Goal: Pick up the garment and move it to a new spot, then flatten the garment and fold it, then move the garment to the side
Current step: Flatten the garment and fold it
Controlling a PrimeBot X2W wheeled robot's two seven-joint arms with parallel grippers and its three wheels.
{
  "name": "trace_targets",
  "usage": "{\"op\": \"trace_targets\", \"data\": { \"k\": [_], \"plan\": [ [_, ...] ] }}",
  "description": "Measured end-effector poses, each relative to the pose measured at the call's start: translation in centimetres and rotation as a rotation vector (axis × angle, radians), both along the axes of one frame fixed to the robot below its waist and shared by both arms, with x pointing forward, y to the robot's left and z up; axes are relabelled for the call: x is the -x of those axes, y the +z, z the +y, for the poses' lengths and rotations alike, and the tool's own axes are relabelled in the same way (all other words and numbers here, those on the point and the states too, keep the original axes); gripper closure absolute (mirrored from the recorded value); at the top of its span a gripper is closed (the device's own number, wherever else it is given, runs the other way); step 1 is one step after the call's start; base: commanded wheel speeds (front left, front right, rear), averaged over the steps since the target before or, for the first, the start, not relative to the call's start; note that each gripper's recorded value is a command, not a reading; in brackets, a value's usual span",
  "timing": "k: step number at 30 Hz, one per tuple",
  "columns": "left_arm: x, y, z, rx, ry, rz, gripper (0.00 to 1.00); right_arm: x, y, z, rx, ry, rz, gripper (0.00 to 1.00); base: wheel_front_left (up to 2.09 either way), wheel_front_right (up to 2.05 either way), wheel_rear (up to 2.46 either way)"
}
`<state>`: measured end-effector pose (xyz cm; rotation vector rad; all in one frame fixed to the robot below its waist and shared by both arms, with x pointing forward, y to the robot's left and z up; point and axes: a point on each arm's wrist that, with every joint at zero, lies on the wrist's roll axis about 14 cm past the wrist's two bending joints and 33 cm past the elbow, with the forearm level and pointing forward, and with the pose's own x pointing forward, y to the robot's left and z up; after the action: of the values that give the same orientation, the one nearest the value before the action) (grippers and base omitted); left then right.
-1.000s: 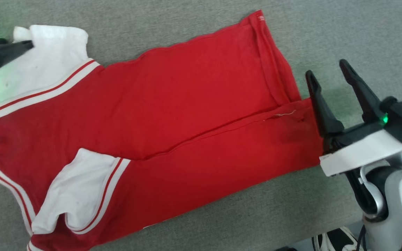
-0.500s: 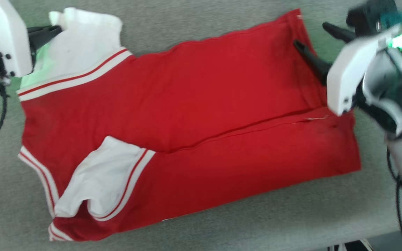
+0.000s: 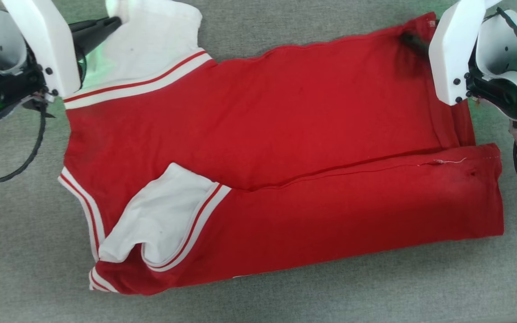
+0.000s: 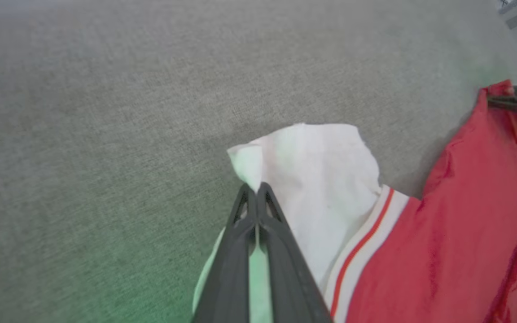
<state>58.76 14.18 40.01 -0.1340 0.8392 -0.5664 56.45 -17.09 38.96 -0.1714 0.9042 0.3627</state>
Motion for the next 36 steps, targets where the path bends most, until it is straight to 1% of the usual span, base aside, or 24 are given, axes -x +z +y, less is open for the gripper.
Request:
{"op": "trace_targets", "data": {
  "k": [4, 8, 12, 17, 24, 28, 33, 36],
  "plan": [
    [-0.1, 2.0, -0.6, 0.047, 0.014, -0.069, 1.00, -0.3, 0.8, 0.1, -0.026, -0.007, -0.052, 1.00, 0.00, 0.00, 0.00],
    [0.7, 5.4, -1.5, 0.126, 0.023, -0.161, 1.00, -0.3, 2.8, 0.2, -0.058, -0.001, -0.135, 1.00, 0.00, 0.00, 0.00],
    [3.3, 8.5, -1.5, 0.194, 0.020, -0.229, 1.00, 0.8, 5.0, 1.1, -0.108, 0.021, -0.203, 1.00, 0.00, 0.00, 0.00],
    [8.1, 10.2, -0.4, 0.235, 0.023, -0.283, 1.00, 4.0, 5.9, 0.8, -0.110, 0.049, -0.227, 1.00, 0.00, 0.00, 0.00],
    [15.8, 9.7, 1.5, 0.307, 0.087, -0.294, 1.00, 9.0, 6.7, 0.1, -0.138, 0.042, -0.225, 1.00, 0.00, 0.00, 0.00],
    [19.4, 8.1, 3.1, 0.310, 0.144, -0.247, 1.00, 11.4, 6.4, -0.8, -0.133, 0.016, -0.203, 1.00, 0.00, 0.00, 0.00],
    [22.3, 5.6, 3.7, 0.315, 0.201, -0.156, 1.00, 13.7, 5.0, -1.6, -0.141, -0.031, -0.149, 1.00, 0.00, 0.00, 0.00],
    [22.8, 4.4, 4.0, 0.309, 0.229, -0.129, 1.00, 14.4, 4.2, -1.3, -0.150, -0.039, -0.124, 1.00, 0.00, 0.00, 0.00]
  ]
}}
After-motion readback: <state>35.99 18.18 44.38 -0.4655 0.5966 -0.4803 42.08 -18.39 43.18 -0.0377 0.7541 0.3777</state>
